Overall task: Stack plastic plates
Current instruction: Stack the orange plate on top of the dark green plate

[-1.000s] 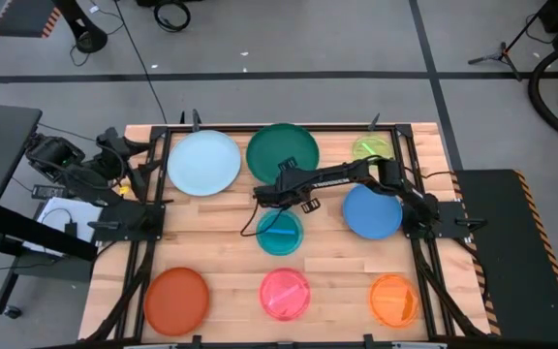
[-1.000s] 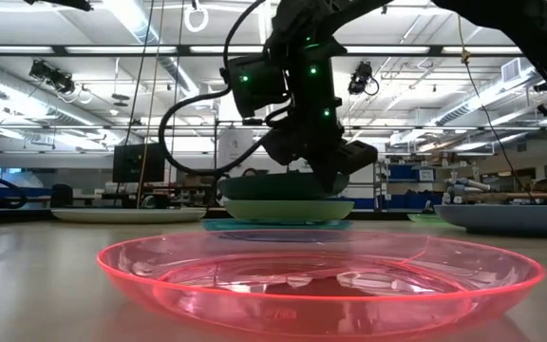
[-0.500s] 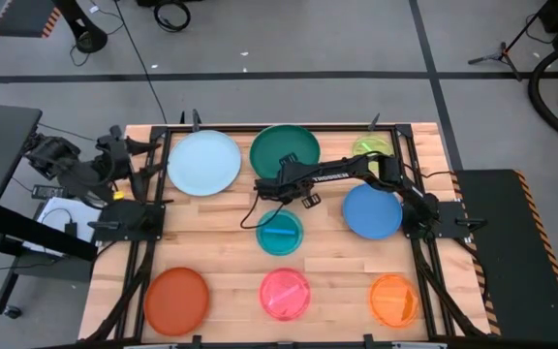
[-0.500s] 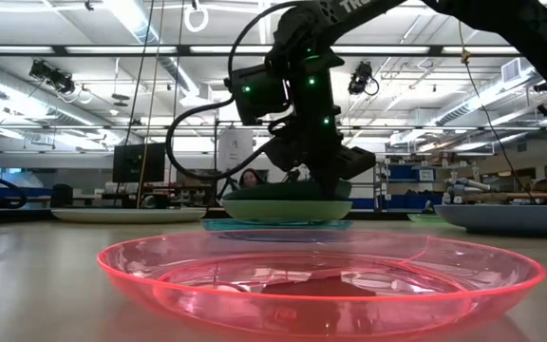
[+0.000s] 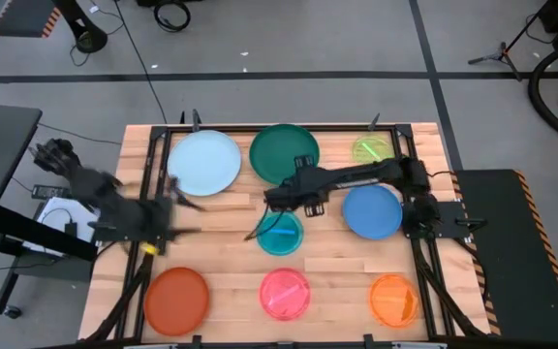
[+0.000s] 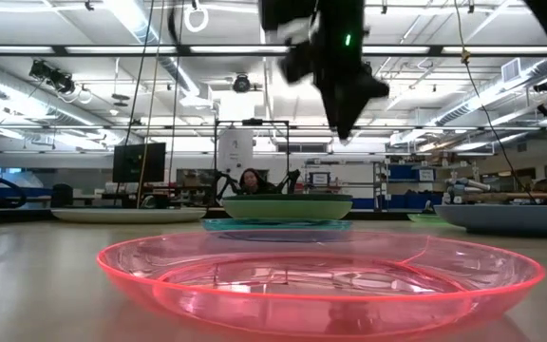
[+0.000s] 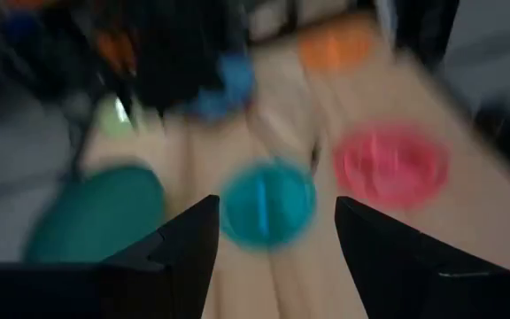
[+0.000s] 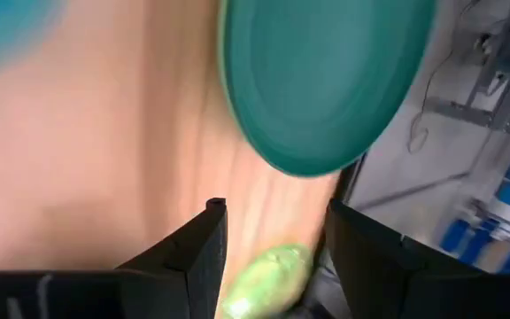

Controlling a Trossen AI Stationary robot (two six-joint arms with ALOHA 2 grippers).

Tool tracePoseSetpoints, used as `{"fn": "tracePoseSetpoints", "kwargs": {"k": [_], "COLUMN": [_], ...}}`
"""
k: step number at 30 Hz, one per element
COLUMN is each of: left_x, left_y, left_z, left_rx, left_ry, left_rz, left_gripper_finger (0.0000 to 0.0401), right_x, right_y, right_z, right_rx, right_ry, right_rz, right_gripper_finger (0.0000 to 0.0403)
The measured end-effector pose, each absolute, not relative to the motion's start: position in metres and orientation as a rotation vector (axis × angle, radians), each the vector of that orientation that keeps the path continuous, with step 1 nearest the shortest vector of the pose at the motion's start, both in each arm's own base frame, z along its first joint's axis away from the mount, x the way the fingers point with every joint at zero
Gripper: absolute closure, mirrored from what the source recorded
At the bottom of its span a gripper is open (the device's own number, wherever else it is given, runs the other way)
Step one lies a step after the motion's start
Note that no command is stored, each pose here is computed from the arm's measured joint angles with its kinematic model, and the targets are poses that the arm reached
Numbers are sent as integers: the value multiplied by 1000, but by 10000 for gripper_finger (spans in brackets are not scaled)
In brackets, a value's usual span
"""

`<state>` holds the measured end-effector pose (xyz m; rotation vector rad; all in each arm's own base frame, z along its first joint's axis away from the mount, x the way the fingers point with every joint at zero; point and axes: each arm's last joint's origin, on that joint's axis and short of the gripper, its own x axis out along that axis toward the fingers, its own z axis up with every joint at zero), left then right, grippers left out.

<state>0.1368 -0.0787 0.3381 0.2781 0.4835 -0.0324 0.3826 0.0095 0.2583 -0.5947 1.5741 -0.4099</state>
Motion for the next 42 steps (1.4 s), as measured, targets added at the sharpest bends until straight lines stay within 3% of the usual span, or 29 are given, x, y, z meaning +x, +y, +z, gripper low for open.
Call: {"fn": "tracePoseSetpoints", "kwargs": {"k": [5, 11, 20, 28, 35, 42], "left_x": [156, 144, 121, 116, 106, 96], "left_y": [-102, -118, -110, -114, -112, -115], "left_z": [302, 270, 196, 171, 158, 131], "left_rx": [126, -75, -368, -414, -338, -345], "left_ry": [767, 1103, 1517, 1523, 1538, 1490], "left_rz": [-29, 73, 166, 87, 101, -7], "left_gripper_finger": [170, 170, 154, 106, 104, 104], "right_x": [369, 360, 341, 324, 323, 325], "right_y": [66, 137, 213, 234, 235, 233], "right_z": [284, 291, 263, 245, 244, 244], "right_rx": [-516, -408, -284, -188, -180, -215], "right_ry": [1362, 1124, 906, 889, 890, 896], "right_rz": [-428, -366, -269, -273, -274, -261], "right_gripper_finger": [206, 207, 207, 207, 207, 207]}}
